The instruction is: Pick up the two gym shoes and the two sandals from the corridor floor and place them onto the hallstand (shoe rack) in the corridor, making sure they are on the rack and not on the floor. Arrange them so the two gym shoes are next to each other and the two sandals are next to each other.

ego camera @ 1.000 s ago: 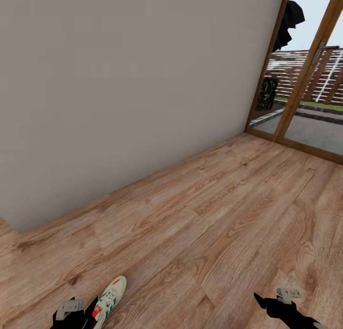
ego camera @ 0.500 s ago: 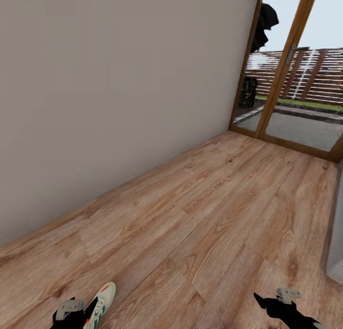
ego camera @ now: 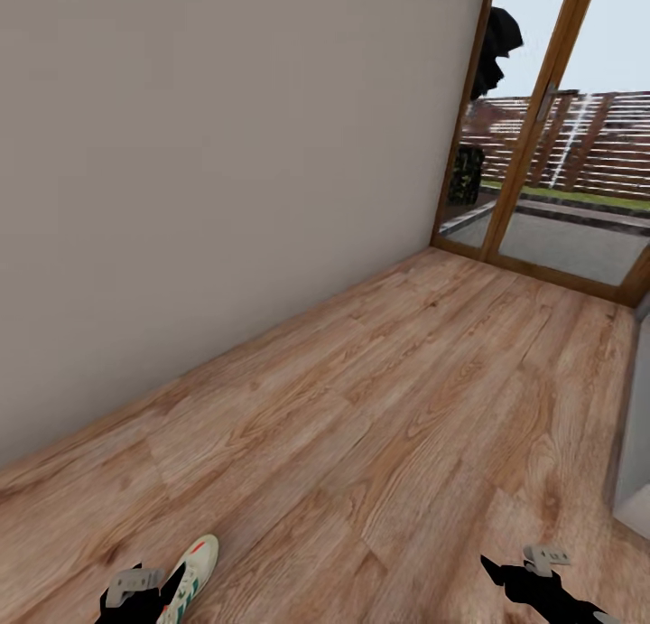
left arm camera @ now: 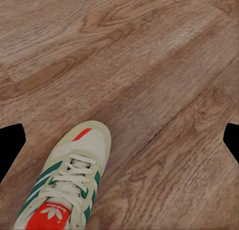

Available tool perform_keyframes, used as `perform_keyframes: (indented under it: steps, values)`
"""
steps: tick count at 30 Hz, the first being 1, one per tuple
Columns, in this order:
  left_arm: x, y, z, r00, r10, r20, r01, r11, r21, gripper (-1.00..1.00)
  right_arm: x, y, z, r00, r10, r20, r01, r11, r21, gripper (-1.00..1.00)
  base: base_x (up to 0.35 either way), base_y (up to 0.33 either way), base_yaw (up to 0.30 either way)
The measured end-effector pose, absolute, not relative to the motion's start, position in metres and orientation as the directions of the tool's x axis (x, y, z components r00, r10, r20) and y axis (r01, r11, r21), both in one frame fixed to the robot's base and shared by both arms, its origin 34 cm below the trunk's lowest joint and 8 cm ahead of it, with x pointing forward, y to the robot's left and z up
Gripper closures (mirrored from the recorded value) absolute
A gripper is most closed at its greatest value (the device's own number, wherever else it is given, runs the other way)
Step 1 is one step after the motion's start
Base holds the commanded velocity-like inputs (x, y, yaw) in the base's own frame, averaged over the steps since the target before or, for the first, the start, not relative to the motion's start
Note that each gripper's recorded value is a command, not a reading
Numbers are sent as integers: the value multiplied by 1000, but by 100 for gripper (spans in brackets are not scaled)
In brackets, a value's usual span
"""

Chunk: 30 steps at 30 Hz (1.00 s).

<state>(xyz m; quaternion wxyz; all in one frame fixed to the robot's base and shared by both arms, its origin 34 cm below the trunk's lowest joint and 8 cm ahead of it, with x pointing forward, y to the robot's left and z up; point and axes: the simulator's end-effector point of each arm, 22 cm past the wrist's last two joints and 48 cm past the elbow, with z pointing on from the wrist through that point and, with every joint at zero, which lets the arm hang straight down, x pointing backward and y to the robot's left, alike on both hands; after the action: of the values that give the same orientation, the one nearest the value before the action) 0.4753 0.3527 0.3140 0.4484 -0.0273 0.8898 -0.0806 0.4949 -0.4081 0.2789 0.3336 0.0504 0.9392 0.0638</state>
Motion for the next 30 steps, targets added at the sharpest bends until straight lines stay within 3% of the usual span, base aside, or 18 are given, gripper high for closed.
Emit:
perform_keyframes:
  steps: [17,21,24,30]
  values:
    - [481,375,318,-587,-101,-803,-22,994,-109,-100,509,-417,289,-751,119,-650,43,990,132,-100,-60,19,0]
    - [484,390,318,-584,-91,-806,-69,996,-62,-100,537,-431,311,-704,82,-706,27,996,89,-100,-1,0,0]
    - [485,403,318,-587,-78,-806,-111,994,-15,-100,597,-456,372,-585,-2,-811,2,1000,-3,-100,0,0,0]
    - [485,406,316,-599,-56,-798,-114,993,16,-100,642,-475,436,-552,-25,-834,25,999,-46,-100,0,0,0]
